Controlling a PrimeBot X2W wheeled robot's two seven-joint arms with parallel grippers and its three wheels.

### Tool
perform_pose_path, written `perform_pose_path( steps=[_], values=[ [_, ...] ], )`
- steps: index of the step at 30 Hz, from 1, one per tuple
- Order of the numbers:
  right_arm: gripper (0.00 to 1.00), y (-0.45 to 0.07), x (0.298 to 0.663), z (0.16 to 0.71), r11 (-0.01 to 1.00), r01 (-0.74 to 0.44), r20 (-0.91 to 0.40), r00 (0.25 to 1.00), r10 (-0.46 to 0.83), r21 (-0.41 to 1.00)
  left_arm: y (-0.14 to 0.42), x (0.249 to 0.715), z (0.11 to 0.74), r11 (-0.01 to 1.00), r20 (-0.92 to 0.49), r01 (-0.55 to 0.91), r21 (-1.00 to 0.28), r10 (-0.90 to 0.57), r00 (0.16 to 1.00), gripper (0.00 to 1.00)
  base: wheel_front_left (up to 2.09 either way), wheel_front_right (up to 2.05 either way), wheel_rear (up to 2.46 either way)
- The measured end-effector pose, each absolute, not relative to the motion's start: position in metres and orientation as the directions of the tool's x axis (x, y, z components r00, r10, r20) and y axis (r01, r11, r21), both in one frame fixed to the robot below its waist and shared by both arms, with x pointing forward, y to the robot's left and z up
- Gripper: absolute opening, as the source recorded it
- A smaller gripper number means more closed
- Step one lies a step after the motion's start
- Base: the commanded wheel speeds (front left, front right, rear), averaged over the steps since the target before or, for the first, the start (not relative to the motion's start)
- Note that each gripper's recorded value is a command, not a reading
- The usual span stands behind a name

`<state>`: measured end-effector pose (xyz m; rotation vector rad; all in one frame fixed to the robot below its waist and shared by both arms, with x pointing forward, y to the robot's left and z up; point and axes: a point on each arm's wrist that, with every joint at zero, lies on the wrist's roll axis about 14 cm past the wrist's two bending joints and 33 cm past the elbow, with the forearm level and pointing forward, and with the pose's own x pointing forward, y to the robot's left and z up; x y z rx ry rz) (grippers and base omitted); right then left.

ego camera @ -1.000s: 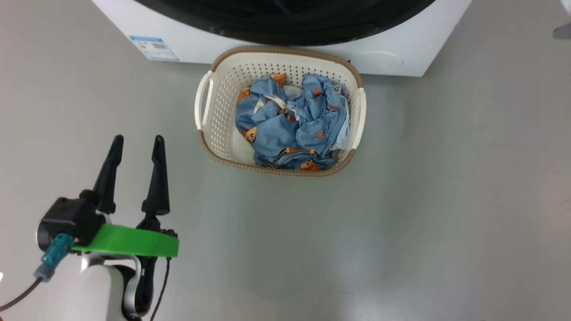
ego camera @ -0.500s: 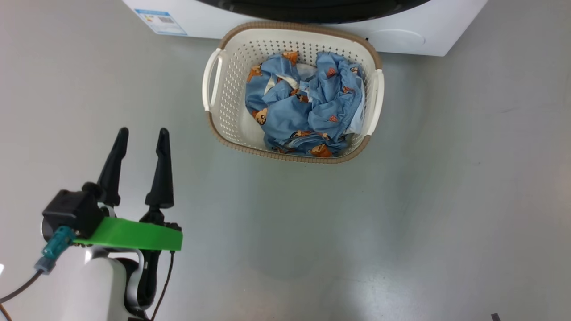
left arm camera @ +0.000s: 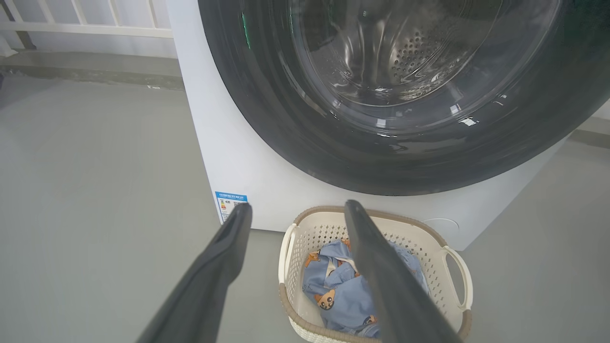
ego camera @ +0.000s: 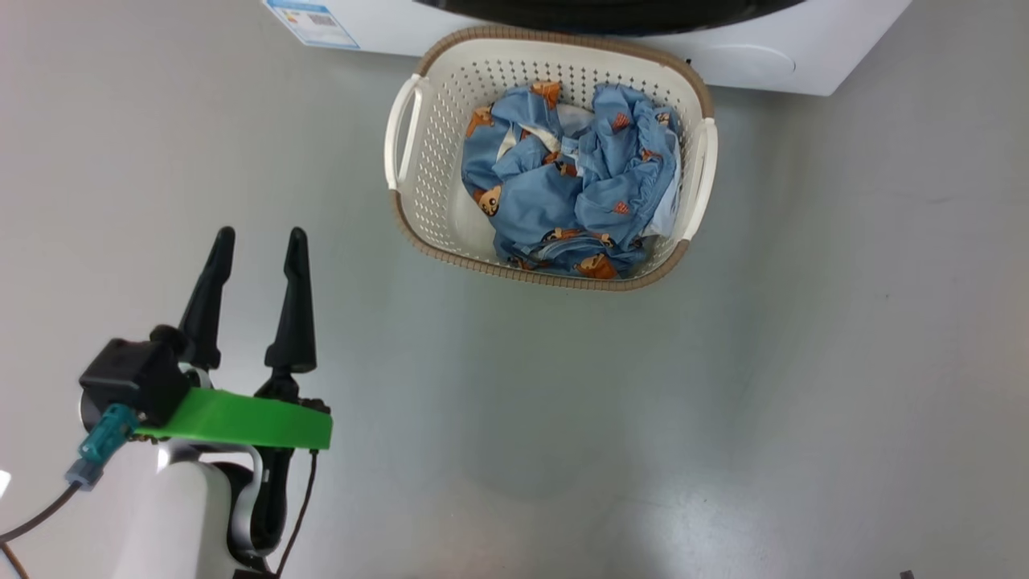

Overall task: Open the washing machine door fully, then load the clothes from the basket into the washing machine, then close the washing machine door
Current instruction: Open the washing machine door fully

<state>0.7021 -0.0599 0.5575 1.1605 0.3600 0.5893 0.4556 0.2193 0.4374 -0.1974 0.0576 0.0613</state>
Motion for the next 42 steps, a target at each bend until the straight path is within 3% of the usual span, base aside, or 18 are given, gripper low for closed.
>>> perform_pose_path(
  steps=[12, 24, 42],
  values=[
    [0.00, -0.050, 0.662, 0.555, 0.300, -0.232, -0.025, 0.753, 0.658, 0.925, 0.219, 0.449, 0.461, 0.977, -0.012, -0.060, -0.206, 0.058, 0.998, 1.00, 0.00, 0.00, 0.00],
    [0.00, -0.021, 0.592, 0.549, 0.294, -0.206, -0.094, 0.649, 0.755, 0.933, 0.224, 0.420, 0.489, 0.974, 0.039, -0.066, -0.216, 0.077, 0.996, 1.00, 0.00, 0.00, 0.00],
    [0.00, 0.025, 0.489, 0.555, 0.238, -0.243, -0.094, 0.487, 0.868, 0.940, 0.257, 0.351, 0.515, 0.964, 0.098, -0.159, -0.212, 0.183, 0.978, 1.00, 0.00, 0.00, 0.00]
  ],
)
